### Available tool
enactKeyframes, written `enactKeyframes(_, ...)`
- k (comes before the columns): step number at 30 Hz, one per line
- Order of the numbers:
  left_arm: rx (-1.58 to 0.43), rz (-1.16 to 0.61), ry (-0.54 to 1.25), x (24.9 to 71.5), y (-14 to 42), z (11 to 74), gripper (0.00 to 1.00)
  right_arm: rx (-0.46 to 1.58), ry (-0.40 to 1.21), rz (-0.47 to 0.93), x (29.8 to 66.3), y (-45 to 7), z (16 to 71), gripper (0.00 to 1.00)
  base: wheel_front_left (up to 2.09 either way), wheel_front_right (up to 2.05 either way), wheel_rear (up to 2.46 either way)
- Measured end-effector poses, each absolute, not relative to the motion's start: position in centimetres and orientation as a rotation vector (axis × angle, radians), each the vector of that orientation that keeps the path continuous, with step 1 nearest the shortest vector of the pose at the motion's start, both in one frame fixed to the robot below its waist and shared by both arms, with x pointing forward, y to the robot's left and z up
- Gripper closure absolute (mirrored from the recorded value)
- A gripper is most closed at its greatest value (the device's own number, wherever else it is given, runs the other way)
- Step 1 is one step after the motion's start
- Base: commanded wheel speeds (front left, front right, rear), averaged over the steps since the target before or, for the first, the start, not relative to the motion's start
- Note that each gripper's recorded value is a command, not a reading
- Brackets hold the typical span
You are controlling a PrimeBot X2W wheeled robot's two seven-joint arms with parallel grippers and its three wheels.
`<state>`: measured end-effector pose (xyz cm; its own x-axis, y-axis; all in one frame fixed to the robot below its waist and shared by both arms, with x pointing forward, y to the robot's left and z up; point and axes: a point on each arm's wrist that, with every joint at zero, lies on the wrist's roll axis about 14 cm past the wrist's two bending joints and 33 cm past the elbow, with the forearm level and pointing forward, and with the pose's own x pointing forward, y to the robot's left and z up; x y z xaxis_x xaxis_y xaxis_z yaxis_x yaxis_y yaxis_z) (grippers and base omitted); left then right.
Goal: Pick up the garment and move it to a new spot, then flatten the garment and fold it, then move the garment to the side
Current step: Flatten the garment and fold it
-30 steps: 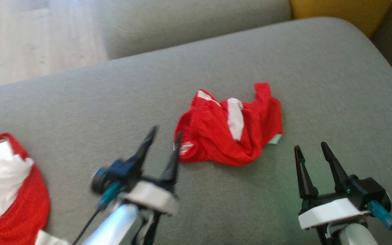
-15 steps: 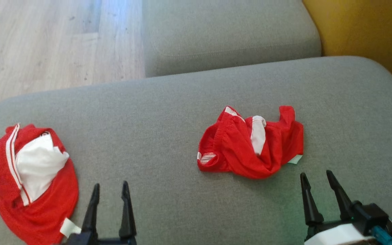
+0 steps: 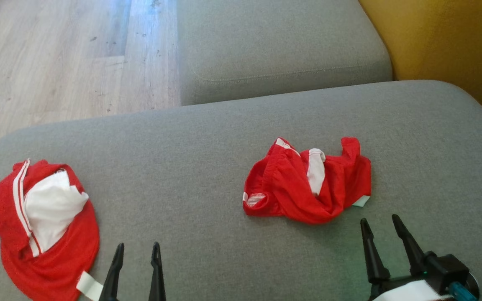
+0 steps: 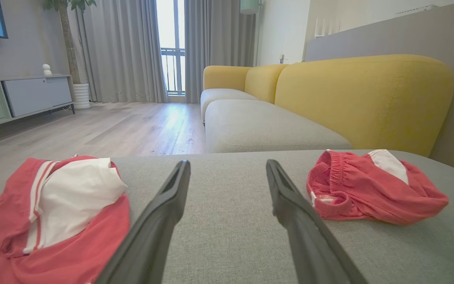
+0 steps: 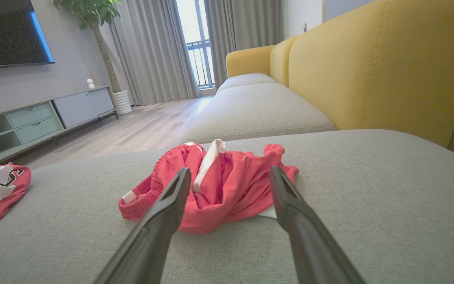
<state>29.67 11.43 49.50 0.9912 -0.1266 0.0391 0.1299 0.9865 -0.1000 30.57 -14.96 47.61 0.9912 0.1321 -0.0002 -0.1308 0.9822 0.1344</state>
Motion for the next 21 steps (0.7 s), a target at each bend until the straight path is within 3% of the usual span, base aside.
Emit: enactKeyframes(21, -0.111, -0.112, -0.046, 29.43, 11.90, 49.78, 0.00, 0.136, 0.010, 0.164, 30.07, -13.92, 47.56, 0.00, 0.00, 0.00, 0.00)
